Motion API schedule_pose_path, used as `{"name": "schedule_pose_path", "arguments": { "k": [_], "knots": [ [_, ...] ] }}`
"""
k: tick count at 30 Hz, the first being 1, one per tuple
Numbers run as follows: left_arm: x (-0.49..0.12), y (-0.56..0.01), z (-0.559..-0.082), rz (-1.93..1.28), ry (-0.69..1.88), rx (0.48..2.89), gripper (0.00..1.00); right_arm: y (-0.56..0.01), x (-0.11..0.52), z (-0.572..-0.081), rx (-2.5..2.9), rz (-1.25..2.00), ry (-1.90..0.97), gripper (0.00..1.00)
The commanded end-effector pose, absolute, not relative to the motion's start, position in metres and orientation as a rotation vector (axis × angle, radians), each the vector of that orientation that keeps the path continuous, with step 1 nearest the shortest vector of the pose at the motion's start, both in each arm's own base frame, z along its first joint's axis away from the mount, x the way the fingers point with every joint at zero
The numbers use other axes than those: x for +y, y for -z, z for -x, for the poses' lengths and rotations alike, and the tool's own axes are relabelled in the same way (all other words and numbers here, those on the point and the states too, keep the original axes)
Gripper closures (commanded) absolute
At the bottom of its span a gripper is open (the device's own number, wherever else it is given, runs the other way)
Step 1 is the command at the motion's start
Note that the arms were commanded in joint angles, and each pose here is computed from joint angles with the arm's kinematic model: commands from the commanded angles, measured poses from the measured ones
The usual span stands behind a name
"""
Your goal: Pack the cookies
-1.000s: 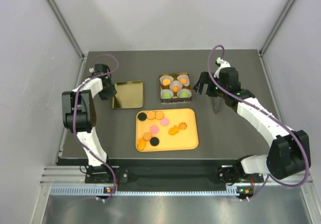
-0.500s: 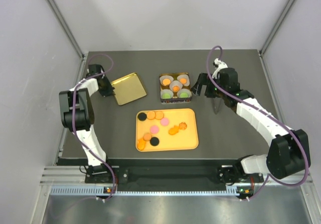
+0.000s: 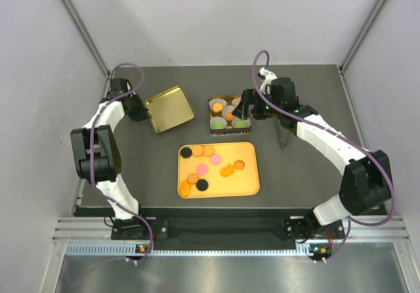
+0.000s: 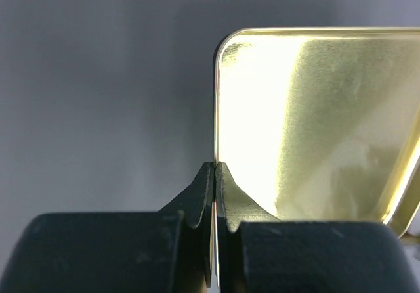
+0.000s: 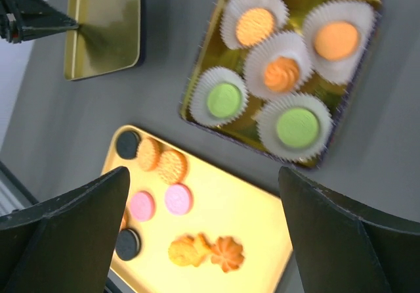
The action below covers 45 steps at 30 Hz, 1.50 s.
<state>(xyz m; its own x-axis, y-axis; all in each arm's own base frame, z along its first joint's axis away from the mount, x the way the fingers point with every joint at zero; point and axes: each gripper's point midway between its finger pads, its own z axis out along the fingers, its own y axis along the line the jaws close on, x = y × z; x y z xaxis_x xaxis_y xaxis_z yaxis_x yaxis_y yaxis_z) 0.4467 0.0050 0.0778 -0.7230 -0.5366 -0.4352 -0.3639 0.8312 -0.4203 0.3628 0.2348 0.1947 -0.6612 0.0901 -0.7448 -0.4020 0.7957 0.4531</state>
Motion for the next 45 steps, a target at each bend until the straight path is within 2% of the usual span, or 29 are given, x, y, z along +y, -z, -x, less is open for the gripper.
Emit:
{"name": "schedule_pose_path", "arguments": {
  "k": [1,13,21,29,32,35,38,39,44,45],
  "knots": [
    [-0.009,-0.14,-0.453,0.578,0.519,2.32,1.0,-0.23,0.264,-0.377,2.076,0.34,-0.856,0.06],
    [-0.107,-0.187,-0.43,0.259,0.618,2.294,1.0,-0.252,0.309,-0.397,2.045,0.425,-1.034,0.12],
    [-0.15,-0.206,-0.427,0.145,0.661,2.273,1.0,-0.245,0.311,-0.403,2.069,0.407,-1.031,0.13],
    [-0.181,-0.214,-0.421,0.094,0.723,2.252,1.0,-0.233,0.318,-0.404,2.113,0.374,-1.074,0.19],
    [-0.189,-0.213,-0.419,0.079,0.732,2.252,1.0,-0.236,0.318,-0.404,2.111,0.354,-1.099,0.26],
    [-0.194,-0.212,-0.418,0.07,0.736,2.251,1.0,-0.24,0.32,-0.404,2.111,0.33,-1.139,0.38],
    [-0.198,-0.21,-0.415,0.048,0.729,2.254,1.0,-0.241,0.318,-0.405,2.118,0.302,-1.182,0.52],
    [-0.198,-0.21,-0.414,0.045,0.731,2.253,1.0,-0.241,0.317,-0.405,2.121,0.292,-1.19,0.6],
    [-0.201,-0.212,-0.412,0.012,0.738,2.238,1.0,-0.245,0.315,-0.406,2.122,0.267,-1.205,0.75],
    [-0.201,-0.215,-0.412,0.005,0.736,2.228,1.0,-0.246,0.314,-0.406,2.121,0.265,-1.209,0.84]
  ]
}}
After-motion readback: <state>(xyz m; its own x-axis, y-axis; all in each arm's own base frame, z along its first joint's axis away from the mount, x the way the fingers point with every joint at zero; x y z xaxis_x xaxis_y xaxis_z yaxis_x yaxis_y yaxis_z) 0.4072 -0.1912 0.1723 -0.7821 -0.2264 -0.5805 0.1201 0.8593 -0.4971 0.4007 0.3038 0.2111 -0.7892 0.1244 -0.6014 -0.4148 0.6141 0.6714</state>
